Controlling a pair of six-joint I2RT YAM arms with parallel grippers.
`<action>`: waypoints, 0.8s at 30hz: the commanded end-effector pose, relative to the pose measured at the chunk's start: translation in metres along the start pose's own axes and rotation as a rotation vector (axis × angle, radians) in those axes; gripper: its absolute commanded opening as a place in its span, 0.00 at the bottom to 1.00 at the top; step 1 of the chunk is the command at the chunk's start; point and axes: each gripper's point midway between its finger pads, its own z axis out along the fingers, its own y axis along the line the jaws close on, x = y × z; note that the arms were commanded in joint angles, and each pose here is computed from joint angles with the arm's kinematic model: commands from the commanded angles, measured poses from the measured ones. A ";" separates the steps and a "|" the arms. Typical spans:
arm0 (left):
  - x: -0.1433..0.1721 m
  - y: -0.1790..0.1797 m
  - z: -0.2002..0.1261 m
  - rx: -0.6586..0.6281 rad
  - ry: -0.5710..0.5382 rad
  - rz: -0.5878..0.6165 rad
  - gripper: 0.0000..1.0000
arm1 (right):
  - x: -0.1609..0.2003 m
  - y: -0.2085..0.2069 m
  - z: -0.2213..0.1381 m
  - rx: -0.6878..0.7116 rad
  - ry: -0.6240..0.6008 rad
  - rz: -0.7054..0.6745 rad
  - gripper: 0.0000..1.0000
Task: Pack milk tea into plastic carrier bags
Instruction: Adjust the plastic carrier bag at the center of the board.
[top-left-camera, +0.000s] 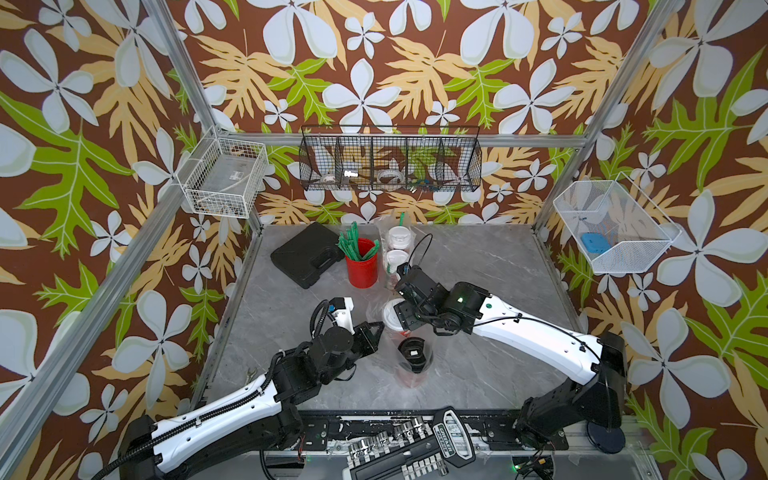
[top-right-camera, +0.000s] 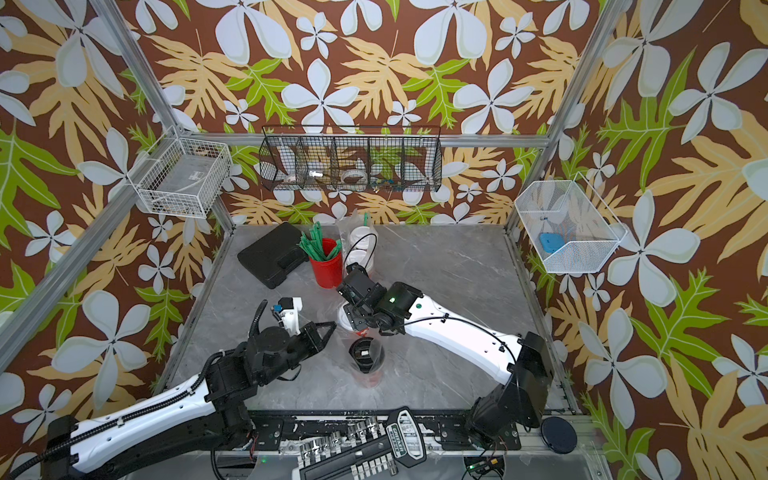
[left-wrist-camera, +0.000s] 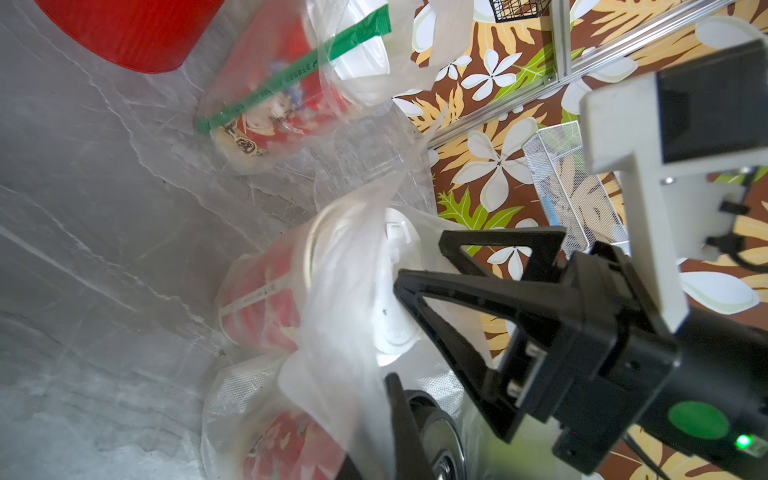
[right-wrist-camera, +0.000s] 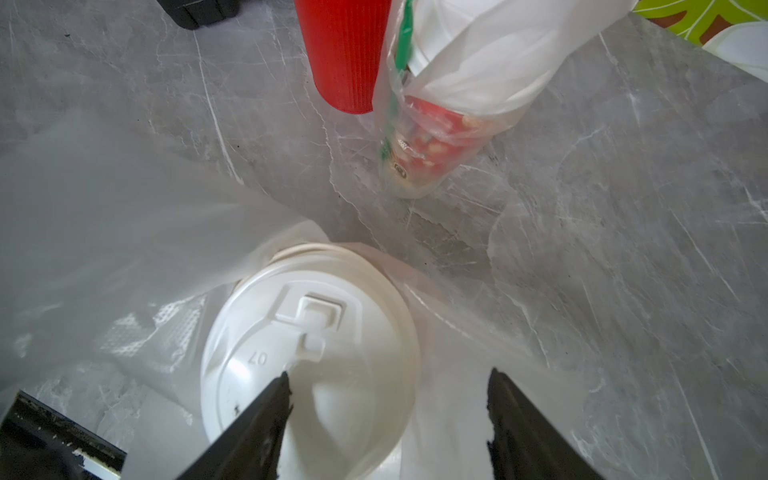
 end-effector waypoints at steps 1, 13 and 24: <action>-0.003 -0.001 0.000 0.003 -0.016 0.000 0.00 | -0.014 -0.008 -0.023 0.009 -0.063 0.022 0.78; -0.001 0.001 0.003 -0.001 -0.012 0.011 0.00 | -0.009 -0.037 -0.047 -0.015 -0.129 0.126 0.90; -0.002 0.001 0.005 -0.012 -0.018 0.034 0.00 | 0.038 -0.018 -0.023 -0.182 0.010 0.214 0.61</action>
